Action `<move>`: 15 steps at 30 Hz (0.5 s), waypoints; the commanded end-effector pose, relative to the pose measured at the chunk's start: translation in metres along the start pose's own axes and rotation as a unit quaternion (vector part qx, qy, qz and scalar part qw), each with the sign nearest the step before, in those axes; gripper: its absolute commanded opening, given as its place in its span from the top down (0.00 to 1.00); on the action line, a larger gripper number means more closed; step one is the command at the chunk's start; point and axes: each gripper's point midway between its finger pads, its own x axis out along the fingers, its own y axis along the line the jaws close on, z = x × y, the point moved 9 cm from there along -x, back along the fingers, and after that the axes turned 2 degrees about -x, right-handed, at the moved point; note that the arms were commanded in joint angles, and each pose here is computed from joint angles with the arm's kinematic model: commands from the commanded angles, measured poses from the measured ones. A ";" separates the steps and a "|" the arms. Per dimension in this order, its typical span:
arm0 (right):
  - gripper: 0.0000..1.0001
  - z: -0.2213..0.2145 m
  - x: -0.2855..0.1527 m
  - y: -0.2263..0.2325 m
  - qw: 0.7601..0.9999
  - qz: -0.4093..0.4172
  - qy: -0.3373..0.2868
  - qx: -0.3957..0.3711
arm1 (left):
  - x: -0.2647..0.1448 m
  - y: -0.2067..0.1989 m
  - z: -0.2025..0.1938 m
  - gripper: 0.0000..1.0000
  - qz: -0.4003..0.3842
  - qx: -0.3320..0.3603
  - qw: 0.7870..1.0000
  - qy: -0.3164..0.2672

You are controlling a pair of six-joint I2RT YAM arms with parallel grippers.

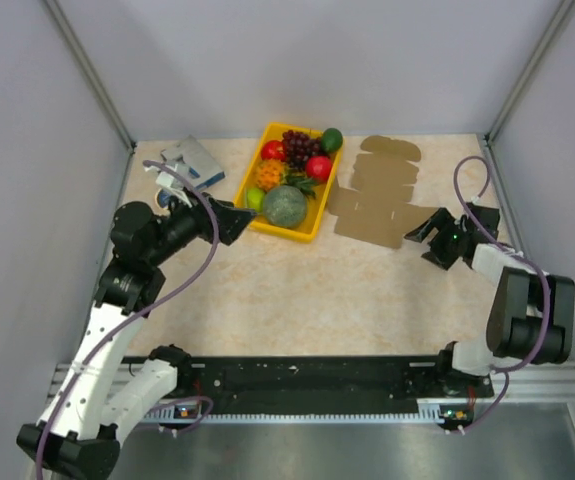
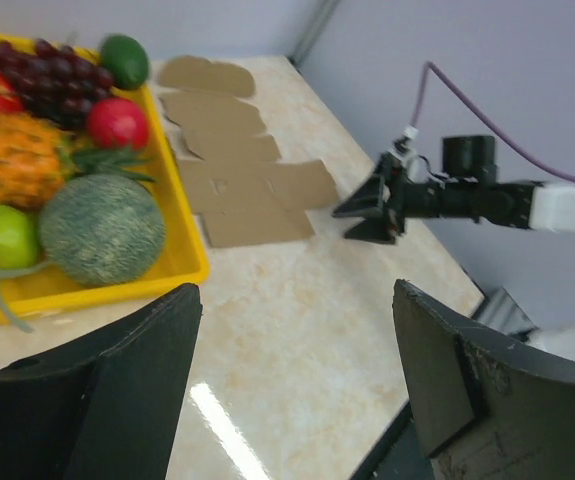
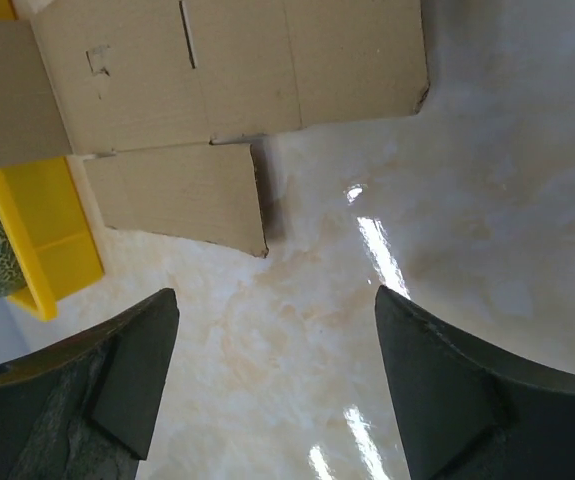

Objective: Fold the paper box

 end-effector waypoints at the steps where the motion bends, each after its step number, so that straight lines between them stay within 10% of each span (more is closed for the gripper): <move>1: 0.22 0.011 0.024 0.011 0.993 0.116 -0.013 0.014 | 0.018 -0.016 -0.016 0.19 -0.128 -0.053 0.989 0.040; 10: 0.36 0.001 0.064 0.014 0.991 0.129 0.010 0.028 | 0.043 -0.036 -0.055 0.26 -0.153 -0.088 0.983 0.054; 15: 0.64 -0.007 0.076 0.009 0.987 0.148 0.009 0.061 | 0.054 -0.037 -0.075 0.34 -0.148 -0.115 0.981 0.053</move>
